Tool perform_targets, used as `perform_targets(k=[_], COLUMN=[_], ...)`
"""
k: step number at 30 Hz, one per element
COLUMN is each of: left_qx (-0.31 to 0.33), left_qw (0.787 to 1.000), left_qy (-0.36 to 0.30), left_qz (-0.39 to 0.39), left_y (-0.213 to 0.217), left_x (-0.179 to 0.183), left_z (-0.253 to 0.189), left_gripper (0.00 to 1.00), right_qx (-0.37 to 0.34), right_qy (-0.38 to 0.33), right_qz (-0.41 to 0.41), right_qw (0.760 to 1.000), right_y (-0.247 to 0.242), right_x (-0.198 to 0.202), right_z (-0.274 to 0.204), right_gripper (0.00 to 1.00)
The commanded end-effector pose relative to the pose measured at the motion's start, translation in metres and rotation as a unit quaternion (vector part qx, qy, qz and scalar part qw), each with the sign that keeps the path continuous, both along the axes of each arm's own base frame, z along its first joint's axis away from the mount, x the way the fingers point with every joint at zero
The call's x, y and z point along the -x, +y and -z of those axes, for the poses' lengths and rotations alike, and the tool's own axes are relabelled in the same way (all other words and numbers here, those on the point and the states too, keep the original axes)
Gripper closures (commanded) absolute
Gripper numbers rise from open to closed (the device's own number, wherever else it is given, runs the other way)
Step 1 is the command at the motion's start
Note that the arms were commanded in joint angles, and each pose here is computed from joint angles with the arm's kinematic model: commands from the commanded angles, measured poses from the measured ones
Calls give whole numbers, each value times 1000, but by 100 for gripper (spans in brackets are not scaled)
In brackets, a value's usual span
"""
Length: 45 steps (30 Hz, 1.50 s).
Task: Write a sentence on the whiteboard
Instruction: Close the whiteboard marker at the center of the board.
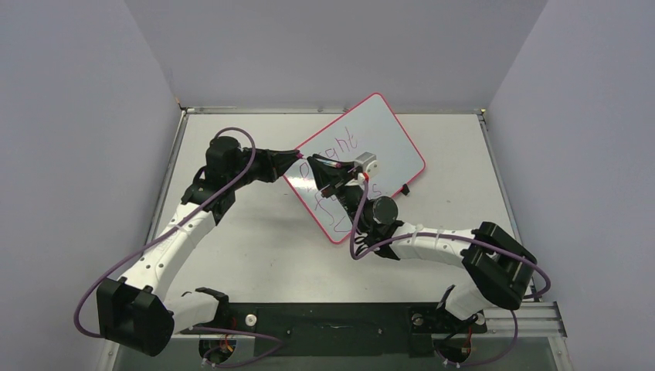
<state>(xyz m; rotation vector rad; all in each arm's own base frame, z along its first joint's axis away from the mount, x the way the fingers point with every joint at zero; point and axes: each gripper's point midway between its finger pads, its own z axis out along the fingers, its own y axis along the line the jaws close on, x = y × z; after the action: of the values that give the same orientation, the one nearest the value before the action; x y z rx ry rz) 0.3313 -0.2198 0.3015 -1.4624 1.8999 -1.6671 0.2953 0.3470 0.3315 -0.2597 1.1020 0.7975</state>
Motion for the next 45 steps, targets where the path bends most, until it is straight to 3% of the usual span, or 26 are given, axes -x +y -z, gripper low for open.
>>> perform_targets(k=[1, 19, 28, 33, 45], left_qx=[16, 16, 4, 1, 7], left_qw=[998, 995, 987, 986, 977], left_qy=[-56, -99, -159, -162, -214], left_qz=[6, 18, 30, 38, 4], left_y=[2, -7, -31, -39, -29], left_x=[6, 19, 27, 30, 30], left_z=[-33, -54, -76, -76, -84], left_gripper=[100, 100, 100, 100, 100], right_qx=[0, 66, -17, -48, -189], right_qy=[-6, 14, 65, 81, 111], right_qz=[4, 38, 43, 41, 44], right_qw=[1000, 997, 997, 995, 975], right_y=[9, 37, 42, 41, -5], right_x=[-7, -27, -39, -42, -46], right_z=[-7, 18, 12, 8, -7], right_gripper=[100, 100, 100, 100, 100])
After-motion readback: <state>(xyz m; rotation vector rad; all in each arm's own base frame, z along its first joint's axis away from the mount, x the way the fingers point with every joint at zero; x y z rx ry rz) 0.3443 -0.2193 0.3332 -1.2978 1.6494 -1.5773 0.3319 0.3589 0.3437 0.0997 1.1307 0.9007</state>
